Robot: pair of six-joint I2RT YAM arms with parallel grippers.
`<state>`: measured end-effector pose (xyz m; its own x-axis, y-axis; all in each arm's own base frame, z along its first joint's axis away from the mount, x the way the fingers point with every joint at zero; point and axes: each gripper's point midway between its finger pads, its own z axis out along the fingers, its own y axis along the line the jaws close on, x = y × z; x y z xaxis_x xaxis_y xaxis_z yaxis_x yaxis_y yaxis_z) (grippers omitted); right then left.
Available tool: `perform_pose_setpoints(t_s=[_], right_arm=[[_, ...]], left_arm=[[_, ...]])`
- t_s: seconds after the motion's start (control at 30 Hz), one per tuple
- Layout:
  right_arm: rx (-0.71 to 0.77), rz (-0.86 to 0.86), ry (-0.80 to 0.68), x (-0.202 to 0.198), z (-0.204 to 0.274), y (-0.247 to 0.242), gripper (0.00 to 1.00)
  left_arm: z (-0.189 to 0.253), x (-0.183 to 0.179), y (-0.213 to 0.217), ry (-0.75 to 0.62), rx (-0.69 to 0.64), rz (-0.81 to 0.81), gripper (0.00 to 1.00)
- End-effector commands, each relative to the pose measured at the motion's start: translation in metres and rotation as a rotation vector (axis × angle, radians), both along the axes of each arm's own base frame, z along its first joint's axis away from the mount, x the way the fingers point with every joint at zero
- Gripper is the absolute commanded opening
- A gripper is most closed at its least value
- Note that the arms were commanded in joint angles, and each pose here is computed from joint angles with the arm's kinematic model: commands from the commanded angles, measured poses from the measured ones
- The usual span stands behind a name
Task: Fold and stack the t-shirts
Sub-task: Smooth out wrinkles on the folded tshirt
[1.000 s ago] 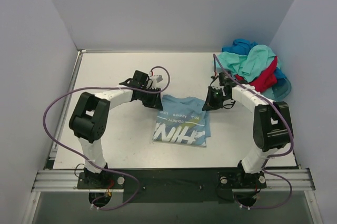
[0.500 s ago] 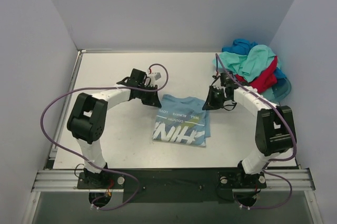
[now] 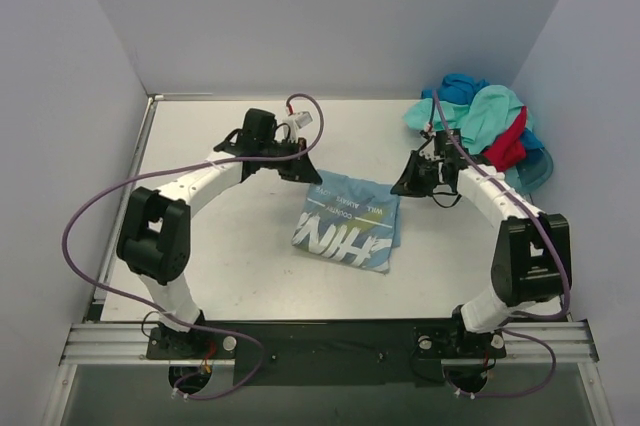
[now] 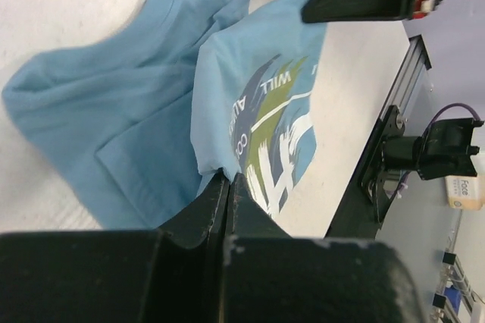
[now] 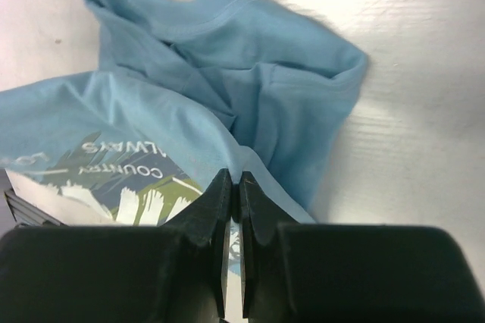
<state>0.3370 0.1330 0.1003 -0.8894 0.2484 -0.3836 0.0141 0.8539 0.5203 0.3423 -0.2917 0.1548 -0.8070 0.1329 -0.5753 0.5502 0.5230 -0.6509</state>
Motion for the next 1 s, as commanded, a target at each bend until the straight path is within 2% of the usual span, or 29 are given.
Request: perform_pose_setpoints(t_s=[0.0,0.1,0.13,0.2,0.43,0.6,0.7,0.73,0.77,0.8,0.83,0.87,0.97], right_arm=[[0.034,-0.061,0.000,0.025,-0.009,-0.011,0.00],[0.027,-0.084,0.016,0.035,-0.024,-0.018,0.00],[0.031,-0.097,0.006,0.040,-0.025,-0.021,0.00],[0.032,-0.129,0.022,0.048,-0.034,-0.026,0.00],[0.025,-0.173,0.063,0.076,-0.050,-0.031,0.01],[-0.025,-0.201,0.091,0.085,-0.062,-0.040,0.13],[-0.040,-0.205,0.098,0.088,-0.063,-0.042,0.15],[-0.046,-0.205,0.091,0.093,-0.062,-0.043,0.21],[-0.052,-0.200,0.104,0.093,-0.061,-0.043,0.24],[-0.058,-0.194,0.097,0.097,-0.058,-0.044,0.32],[-0.072,-0.191,0.109,0.095,-0.058,-0.044,0.35],[-0.086,-0.180,0.085,0.098,-0.050,-0.046,0.38],[-0.170,-0.203,0.036,0.094,-0.025,-0.060,0.43]], left_arm=[[0.024,0.034,-0.028,-0.110,-0.110,-0.007,0.00],[0.013,0.055,-0.032,-0.130,-0.110,0.033,0.00],[0.018,0.066,-0.036,-0.183,-0.128,0.046,0.00],[0.011,0.083,-0.040,-0.205,-0.122,0.067,0.00],[-0.049,0.128,-0.025,-0.200,0.023,0.161,0.00],[-0.075,0.135,-0.014,-0.195,0.103,0.206,0.00],[-0.088,0.143,-0.007,-0.215,0.154,0.235,0.03],[-0.089,0.145,-0.007,-0.230,0.168,0.236,0.03],[-0.089,0.149,-0.005,-0.246,0.180,0.246,0.05],[-0.096,0.145,-0.001,-0.229,0.215,0.239,0.11],[-0.097,0.145,0.002,-0.224,0.232,0.243,0.16],[-0.094,0.145,0.003,-0.227,0.239,0.239,0.27],[-0.075,0.147,0.009,-0.256,0.250,0.237,0.40]])
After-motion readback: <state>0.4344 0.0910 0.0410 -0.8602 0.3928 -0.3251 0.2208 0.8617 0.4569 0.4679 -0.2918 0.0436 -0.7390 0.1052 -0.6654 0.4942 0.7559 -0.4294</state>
